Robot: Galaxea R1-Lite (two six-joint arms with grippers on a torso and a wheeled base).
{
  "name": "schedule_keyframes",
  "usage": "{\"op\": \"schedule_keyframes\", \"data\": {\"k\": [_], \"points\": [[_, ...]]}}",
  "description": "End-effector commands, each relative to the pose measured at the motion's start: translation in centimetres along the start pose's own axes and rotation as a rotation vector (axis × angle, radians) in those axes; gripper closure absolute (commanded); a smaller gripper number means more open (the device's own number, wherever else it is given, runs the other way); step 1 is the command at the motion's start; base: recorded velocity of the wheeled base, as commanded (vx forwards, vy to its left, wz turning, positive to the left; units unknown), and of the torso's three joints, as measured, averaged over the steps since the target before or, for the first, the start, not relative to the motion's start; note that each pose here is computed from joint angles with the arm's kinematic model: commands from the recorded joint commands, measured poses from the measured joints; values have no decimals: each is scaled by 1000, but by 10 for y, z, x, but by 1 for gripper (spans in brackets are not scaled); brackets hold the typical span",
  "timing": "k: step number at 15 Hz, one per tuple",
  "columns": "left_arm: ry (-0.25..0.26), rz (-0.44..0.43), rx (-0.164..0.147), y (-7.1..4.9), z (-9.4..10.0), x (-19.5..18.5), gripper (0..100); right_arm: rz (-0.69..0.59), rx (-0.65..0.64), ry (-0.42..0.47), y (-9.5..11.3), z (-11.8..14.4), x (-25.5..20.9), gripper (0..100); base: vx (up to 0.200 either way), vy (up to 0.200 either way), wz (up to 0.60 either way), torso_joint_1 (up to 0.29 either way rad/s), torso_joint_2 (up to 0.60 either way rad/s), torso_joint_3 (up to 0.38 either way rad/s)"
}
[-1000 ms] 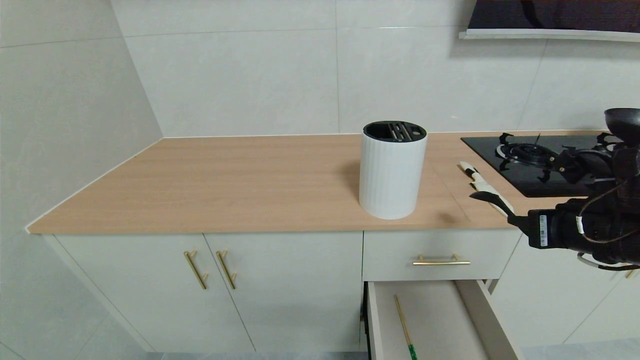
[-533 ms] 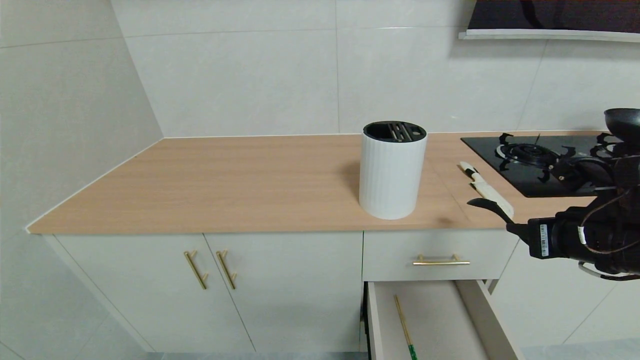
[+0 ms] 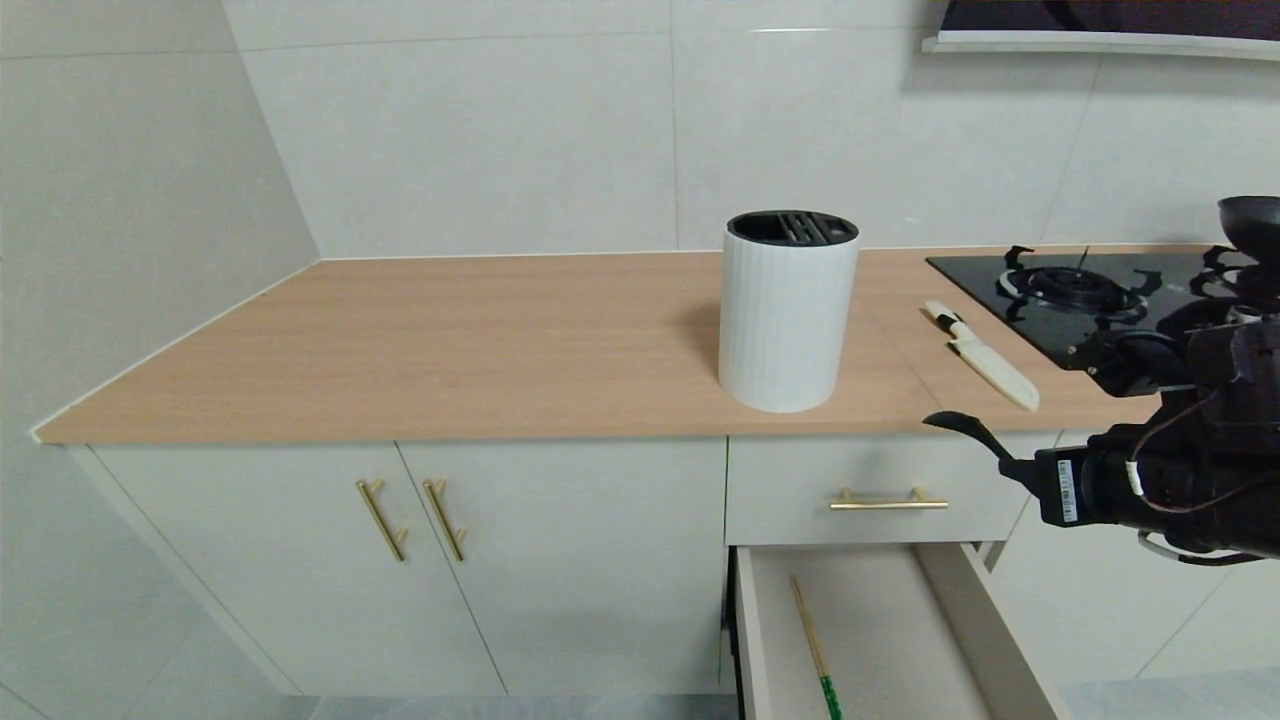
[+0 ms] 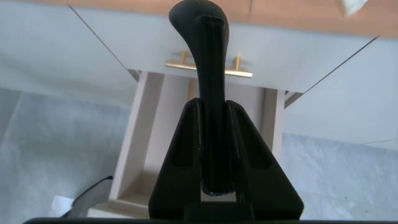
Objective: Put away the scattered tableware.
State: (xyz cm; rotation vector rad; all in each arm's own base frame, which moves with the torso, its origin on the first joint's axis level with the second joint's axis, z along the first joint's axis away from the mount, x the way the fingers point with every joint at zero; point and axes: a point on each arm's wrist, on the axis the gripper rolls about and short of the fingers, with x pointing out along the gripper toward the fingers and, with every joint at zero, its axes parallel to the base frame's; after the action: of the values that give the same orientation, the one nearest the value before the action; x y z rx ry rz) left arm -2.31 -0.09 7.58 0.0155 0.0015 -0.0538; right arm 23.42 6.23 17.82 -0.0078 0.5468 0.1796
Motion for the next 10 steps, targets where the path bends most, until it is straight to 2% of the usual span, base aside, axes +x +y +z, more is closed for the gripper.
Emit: {"op": "schedule_keyframes", "data": {"k": [1, 6, 10], "points": [[1, 0, 0, 0, 0, 0, 0, 3, -3, 10, 1, -1, 3, 100, 0, 0, 0, -207, 496, 281], [1, 0, 0, 0, 0, 0, 0, 4, -4, 19, 2, -3, 5, 100, 0, 0, 0, -196, 492, 286], [1, 0, 0, 0, 0, 0, 0, -3, -5, 63, 2, -8, 17, 100, 0, 0, 0, -178, 474, 292]]}}
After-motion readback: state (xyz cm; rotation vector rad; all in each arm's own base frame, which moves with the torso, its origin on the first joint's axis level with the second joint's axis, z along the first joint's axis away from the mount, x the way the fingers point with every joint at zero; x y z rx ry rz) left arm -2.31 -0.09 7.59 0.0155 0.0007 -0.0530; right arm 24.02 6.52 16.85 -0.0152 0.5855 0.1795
